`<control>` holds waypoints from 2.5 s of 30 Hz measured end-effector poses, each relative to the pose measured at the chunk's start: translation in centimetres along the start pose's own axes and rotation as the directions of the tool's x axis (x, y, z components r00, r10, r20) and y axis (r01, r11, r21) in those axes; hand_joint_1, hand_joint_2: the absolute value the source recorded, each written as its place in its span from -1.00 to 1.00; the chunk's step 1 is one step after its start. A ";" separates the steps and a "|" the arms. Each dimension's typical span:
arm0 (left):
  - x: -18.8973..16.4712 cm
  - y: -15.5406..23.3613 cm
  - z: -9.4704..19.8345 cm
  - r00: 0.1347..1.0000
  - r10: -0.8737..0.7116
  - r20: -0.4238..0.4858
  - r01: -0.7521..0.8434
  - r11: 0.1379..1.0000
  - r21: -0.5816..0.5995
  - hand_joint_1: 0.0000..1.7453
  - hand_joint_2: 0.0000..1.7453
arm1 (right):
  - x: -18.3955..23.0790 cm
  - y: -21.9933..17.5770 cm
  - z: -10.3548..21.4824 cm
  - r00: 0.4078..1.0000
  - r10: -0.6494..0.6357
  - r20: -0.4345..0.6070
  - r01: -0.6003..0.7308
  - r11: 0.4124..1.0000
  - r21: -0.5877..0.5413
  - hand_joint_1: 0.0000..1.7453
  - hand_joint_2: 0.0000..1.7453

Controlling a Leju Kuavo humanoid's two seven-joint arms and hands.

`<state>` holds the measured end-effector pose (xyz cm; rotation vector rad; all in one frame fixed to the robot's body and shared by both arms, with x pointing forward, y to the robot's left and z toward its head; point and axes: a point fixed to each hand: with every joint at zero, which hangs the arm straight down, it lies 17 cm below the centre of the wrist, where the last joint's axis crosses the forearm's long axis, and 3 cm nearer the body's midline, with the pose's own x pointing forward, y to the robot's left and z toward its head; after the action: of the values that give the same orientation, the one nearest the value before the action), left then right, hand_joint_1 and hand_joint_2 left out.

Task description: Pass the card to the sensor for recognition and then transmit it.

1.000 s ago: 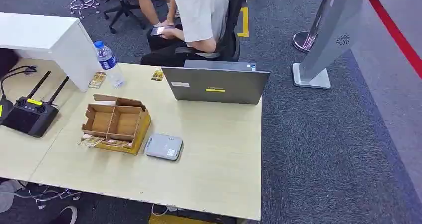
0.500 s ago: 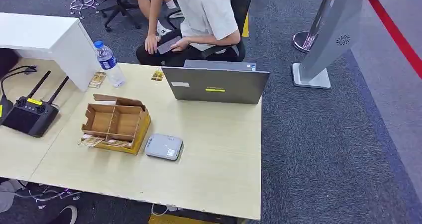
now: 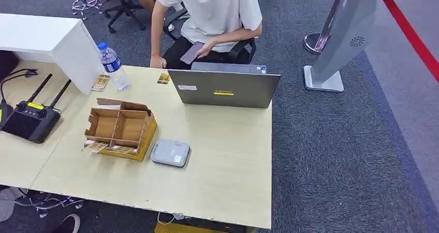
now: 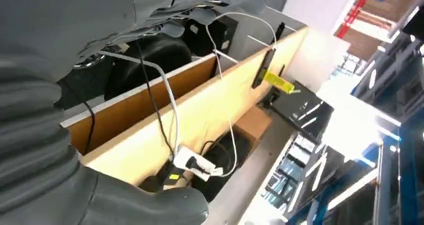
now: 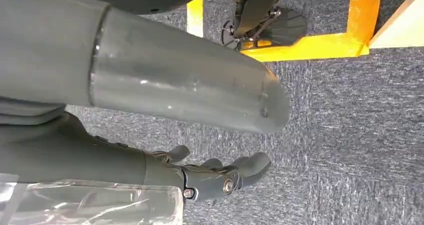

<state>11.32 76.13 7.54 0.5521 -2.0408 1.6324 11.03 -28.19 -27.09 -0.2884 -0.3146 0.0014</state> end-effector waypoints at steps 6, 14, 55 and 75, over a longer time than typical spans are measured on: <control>-2.4 -5.2 0.2 0.994 -0.104 -0.027 0.100 0.988 -0.119 -1.00 1.00 | 0.0 0.0 0.0 1.000 0.014 -0.003 -0.014 1.000 -0.001 -1.00 -1.00; -7.2 -13.0 1.9 0.960 -0.274 -0.051 0.247 0.921 -0.300 -1.00 1.00 | 0.1 0.0 0.0 0.999 0.031 -0.006 -0.031 1.000 0.000 -1.00 -1.00; -23.8 -51.9 25.0 0.574 -0.550 0.607 0.691 -0.072 -0.719 -1.00 1.00 | 1.0 0.9 0.0 0.989 0.150 -0.013 -0.149 0.988 0.033 -1.00 -1.00; -19.2 -66.6 36.9 0.225 -0.100 0.969 0.940 -0.238 -0.243 1.00 1.00 | 0.5 1.5 0.1 0.980 0.198 -0.032 -0.195 0.978 0.068 -1.00 -1.00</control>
<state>61.21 26.36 42.05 1.4833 -1.9020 -0.8905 11.56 -26.71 -27.25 -0.2542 -0.2459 0.2003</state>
